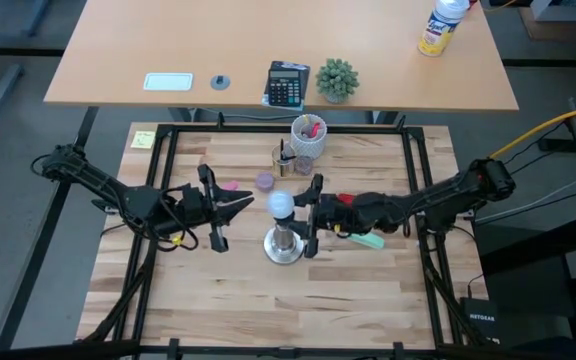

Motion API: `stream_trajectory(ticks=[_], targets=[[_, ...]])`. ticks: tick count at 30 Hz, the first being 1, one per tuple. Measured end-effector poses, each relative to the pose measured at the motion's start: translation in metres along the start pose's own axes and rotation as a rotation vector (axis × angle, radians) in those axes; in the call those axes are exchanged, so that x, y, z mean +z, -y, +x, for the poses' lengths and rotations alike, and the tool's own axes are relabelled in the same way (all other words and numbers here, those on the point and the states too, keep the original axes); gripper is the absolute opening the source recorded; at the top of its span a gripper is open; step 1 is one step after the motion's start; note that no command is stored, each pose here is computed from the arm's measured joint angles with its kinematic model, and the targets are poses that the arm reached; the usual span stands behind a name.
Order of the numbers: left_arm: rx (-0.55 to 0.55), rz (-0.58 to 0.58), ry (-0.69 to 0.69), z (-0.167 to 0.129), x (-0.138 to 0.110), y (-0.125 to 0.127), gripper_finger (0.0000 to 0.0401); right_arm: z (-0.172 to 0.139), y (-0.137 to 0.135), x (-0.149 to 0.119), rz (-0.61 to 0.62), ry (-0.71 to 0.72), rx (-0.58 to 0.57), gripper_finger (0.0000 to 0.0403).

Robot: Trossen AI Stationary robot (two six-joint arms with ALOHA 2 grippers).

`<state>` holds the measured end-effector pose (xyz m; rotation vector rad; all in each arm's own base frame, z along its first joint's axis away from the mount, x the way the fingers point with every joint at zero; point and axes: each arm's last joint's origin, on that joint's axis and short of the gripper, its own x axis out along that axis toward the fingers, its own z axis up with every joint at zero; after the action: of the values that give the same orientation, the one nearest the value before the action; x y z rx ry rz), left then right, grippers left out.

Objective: Screw lightbulb
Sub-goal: Insert the lightbulb into the lamp socket

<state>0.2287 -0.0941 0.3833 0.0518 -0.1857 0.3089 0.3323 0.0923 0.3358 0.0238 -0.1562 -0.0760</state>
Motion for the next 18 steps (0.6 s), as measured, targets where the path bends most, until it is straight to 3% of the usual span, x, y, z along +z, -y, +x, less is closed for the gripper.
stream_trajectory(ticks=[4, 18], targets=[[0.0, 0.002, 0.0, 0.0, 0.0, 0.0, 0.0045, -0.0011, -0.0012, -0.0006, -0.027, -0.009, -0.053, 0.0192], [0.009, 0.009, 0.039, 0.0, 0.0046, -0.0011, 0.0045, -0.0008, -0.0001, -0.0029, -0.025, -0.03, -0.063, 0.0192]])
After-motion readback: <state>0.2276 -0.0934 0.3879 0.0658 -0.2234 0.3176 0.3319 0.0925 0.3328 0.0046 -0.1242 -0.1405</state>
